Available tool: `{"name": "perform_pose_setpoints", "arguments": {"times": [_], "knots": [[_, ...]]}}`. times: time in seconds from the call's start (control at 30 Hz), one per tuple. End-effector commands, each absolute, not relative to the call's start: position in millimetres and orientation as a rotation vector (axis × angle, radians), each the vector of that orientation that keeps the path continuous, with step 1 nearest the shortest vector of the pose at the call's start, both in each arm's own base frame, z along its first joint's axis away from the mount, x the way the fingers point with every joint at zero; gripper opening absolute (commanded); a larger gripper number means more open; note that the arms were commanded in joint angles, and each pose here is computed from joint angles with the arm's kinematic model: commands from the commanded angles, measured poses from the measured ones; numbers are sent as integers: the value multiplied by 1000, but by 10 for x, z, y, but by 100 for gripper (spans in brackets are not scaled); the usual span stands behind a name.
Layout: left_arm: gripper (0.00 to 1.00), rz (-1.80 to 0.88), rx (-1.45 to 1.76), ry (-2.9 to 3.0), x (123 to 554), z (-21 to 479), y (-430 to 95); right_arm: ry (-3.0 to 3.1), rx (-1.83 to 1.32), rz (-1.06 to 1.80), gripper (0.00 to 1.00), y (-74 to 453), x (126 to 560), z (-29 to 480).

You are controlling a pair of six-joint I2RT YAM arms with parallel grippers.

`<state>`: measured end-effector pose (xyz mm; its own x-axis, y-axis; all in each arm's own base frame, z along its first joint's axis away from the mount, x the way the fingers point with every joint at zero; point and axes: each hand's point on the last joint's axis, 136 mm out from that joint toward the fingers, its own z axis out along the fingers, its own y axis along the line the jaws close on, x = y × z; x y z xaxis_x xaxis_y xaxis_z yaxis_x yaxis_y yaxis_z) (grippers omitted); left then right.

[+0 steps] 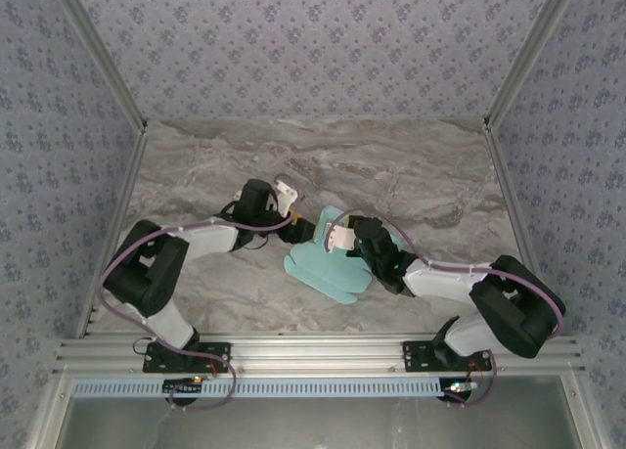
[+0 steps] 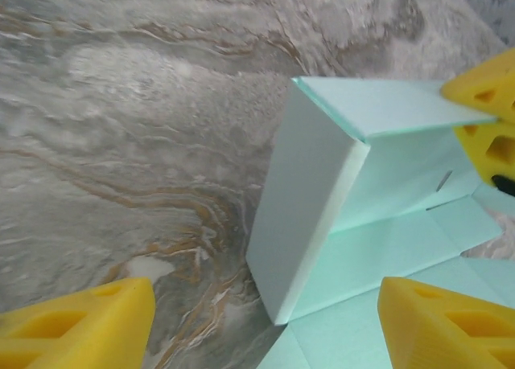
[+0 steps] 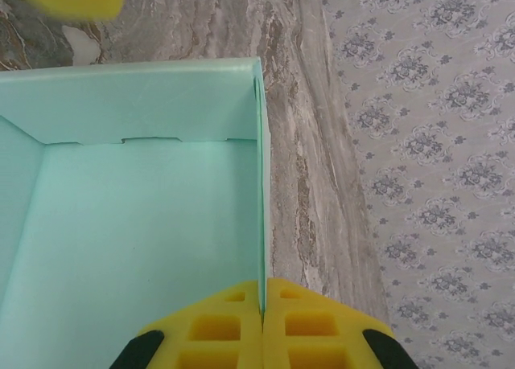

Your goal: Fold the paper box

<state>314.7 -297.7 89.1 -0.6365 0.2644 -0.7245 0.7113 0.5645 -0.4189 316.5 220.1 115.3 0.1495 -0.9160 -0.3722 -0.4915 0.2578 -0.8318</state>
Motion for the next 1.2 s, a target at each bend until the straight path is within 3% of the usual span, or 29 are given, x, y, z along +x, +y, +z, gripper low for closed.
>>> {"name": "perform_pose_setpoints", "arguments": {"times": [0.0, 0.43, 0.77, 1.17], "knots": [[71, -966, 887, 2120, 3185, 966, -3203, 1505, -1376, -491, 0, 2208, 3164, 1183], [43, -894, 832, 2133, 3319, 779, -3407, 1517, -1368, -489, 0, 2194, 3176, 1178], [31, -710, 785, 2149, 3395, 691, -3337, 1523, -1361, -490, 0, 2182, 3181, 1183], [20, -687, 755, 2153, 3327, 684, -3427, 1527, -1349, -491, 0, 2174, 3184, 1197]]}}
